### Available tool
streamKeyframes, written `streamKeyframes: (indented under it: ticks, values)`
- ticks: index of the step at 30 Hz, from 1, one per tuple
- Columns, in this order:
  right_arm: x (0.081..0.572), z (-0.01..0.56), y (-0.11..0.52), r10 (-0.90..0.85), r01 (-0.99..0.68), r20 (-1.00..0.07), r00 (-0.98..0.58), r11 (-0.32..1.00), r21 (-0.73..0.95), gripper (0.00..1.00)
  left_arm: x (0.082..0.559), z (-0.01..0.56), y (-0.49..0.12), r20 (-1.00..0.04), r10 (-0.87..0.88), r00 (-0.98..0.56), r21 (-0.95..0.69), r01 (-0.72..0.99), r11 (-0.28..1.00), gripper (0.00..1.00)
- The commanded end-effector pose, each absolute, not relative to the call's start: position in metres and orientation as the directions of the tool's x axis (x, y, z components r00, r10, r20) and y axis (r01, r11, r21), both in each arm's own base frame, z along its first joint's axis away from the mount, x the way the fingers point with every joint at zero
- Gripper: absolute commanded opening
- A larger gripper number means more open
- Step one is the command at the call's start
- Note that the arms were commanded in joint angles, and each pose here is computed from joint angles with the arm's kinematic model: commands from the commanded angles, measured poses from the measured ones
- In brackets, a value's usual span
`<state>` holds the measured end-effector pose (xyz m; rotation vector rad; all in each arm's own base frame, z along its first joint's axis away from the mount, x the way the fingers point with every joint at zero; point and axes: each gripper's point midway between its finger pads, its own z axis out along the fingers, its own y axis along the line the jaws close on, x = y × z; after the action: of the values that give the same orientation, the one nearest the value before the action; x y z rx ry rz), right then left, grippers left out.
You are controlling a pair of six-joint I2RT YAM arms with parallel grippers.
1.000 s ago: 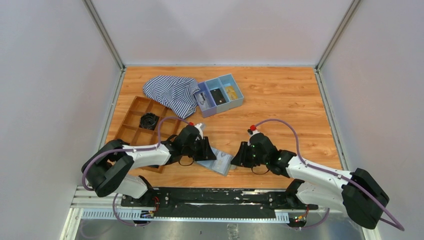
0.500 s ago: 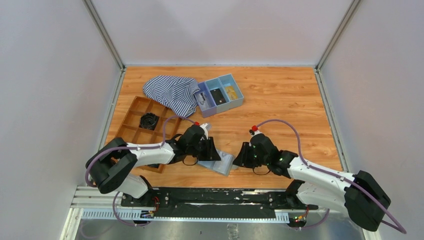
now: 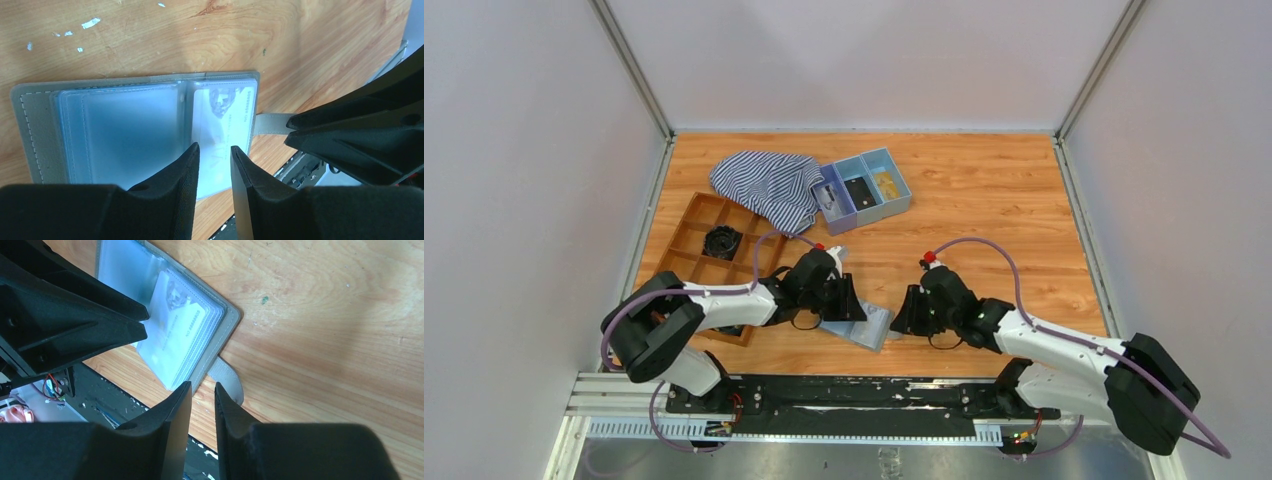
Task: Take the credit cards out of the card holder
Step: Remove the credit card from the card holder.
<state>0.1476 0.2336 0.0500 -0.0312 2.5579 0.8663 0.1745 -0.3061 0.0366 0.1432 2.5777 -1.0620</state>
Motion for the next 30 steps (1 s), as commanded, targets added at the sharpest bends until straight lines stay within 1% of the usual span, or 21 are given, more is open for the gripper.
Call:
streamKeyframes:
  ticks: [1,4,7,11,17,21,30]
  values:
    - [0.152,0.06,0.24,0.116,-0.187,-0.436,-0.892,0.785,0.591,0.29,0.178,0.039,-0.311,-0.373,-0.031,-0.927,-0.659,0.241,0.713,0.33]
    - [0.153,0.06,0.237,0.122,-0.186,-0.445,-0.887,0.788,0.587,0.34,0.177,0.037,-0.31,-0.367,-0.033,-0.93,-0.658,0.235,0.715,0.34]
    - [0.154,0.06,0.237,0.136,-0.179,-0.447,-0.884,0.785,0.593,0.36,0.176,0.037,-0.308,-0.372,-0.035,-0.928,-0.654,0.236,0.719,0.35]
    - [0.155,0.063,0.247,0.152,-0.199,-0.452,-0.879,0.745,0.637,0.35,0.174,0.034,-0.305,-0.362,-0.042,-0.931,-0.653,0.221,0.724,0.35]
    - [0.153,0.059,0.258,0.147,-0.206,-0.426,-0.893,0.708,0.676,0.35,0.176,0.039,-0.298,-0.37,-0.073,-0.926,-0.662,0.208,0.72,0.37]
    - [0.152,0.057,0.26,0.136,-0.21,-0.419,-0.898,0.703,0.679,0.34,0.179,0.041,-0.287,-0.374,-0.106,-0.921,-0.666,0.187,0.723,0.38]
    - [0.152,0.052,0.263,0.128,-0.205,-0.406,-0.905,0.704,0.68,0.34,0.175,0.036,-0.286,-0.359,-0.082,-0.93,-0.667,0.193,0.72,0.38]
